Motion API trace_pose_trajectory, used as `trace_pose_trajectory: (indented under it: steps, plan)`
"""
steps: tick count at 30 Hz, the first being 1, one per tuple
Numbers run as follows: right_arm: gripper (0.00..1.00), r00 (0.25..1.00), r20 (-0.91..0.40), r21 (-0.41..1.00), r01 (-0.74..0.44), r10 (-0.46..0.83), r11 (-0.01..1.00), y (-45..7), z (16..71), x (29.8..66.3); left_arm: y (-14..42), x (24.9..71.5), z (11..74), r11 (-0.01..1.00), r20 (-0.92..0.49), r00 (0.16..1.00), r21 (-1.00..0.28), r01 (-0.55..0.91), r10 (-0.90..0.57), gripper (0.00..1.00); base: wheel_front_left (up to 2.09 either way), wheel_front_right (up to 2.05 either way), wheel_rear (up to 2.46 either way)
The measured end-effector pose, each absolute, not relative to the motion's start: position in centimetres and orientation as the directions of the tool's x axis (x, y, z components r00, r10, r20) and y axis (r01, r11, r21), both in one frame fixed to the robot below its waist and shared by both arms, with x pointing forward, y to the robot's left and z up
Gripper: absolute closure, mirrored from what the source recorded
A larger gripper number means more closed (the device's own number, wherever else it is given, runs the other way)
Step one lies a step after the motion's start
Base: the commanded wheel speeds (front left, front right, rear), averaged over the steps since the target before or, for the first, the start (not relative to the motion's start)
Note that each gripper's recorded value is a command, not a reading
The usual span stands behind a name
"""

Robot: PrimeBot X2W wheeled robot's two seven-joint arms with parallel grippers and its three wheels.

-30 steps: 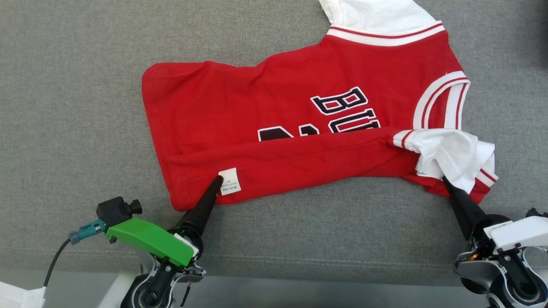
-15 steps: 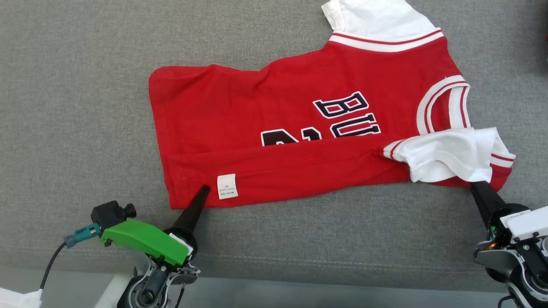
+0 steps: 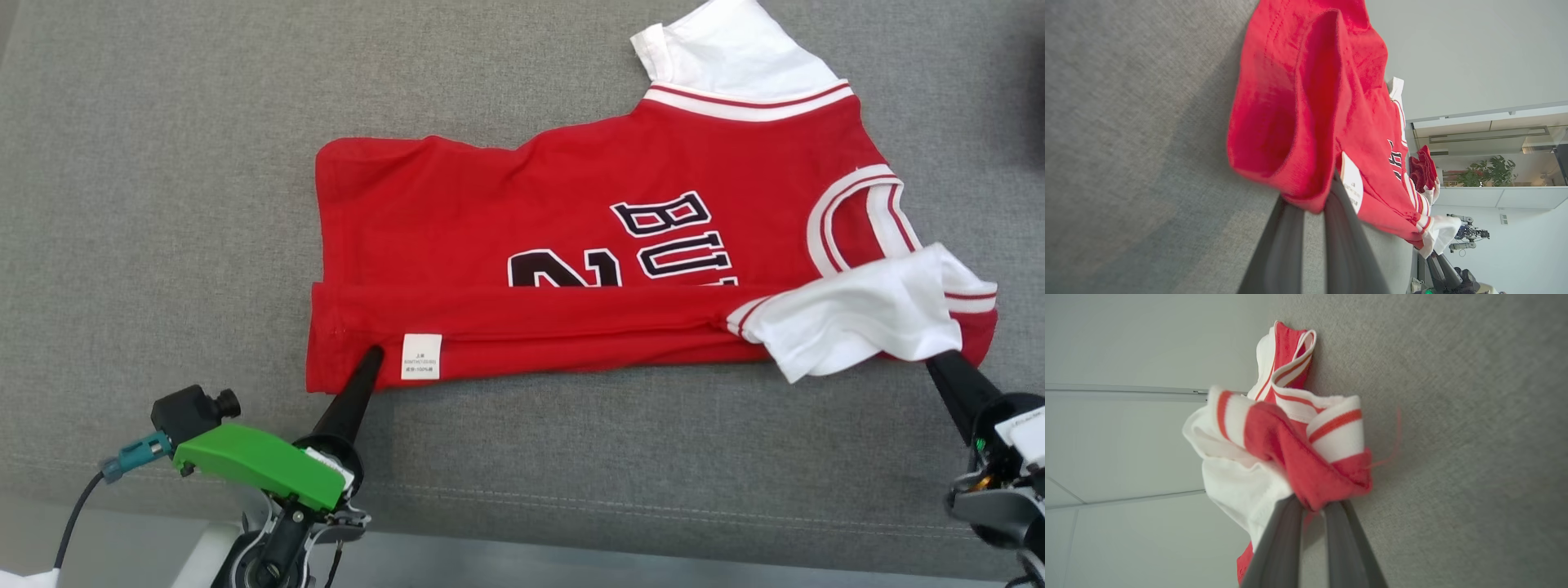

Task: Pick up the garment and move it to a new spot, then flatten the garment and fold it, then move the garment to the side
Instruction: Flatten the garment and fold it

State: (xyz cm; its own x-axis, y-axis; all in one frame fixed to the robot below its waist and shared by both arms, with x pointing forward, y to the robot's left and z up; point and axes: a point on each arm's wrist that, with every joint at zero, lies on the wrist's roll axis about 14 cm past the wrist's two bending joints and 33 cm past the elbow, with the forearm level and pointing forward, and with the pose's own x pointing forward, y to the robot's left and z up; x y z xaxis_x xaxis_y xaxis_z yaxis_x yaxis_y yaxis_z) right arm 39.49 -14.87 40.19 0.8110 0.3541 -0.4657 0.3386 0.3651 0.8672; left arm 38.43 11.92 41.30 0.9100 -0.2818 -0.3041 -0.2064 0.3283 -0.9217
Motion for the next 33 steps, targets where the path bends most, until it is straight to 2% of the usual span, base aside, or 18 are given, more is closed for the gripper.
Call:
trace_pose_trajectory:
  steps: [8, 14, 22, 33]
  plan:
    - [1.0, 0.709, -0.592, 0.806, 0.515, 0.383, 0.292, -13.4, 36.4, 34.3, 12.3, 36.4, 39.7, 0.3, -0.36, 0.9, -0.911, -0.283, -0.244, 1.0, 0.0, 0.0, 0.0]
    - [1.0, 0.714, -0.614, 0.789, 0.55, 0.336, 0.274, -14.6, 36.0, 33.5, 11.9, 35.6, 38.8, 0.291, -0.389, 0.887, -0.903, -0.315, -0.248, 1.0, 0.0, 0.0, 0.0]
    - [1.0, 0.742, -0.6, 0.797, 0.519, 0.299, 0.31, -16.3, 36.9, 34.1, 11.8, 35.5, 39.0, 0.323, -0.387, 0.88, -0.899, -0.295, -0.274, 1.0, 0.0, 0.0, 0.0]
    - [1.0, 0.806, -0.482, 0.856, 0.35, 0.342, 0.381, -16.2, 41.0, 37.5, 12.5, 36.2, 42.2, 0.363, -0.315, 0.902, -0.91, -0.199, -0.295, 1.0, 0.0, 0.0, 0.0]
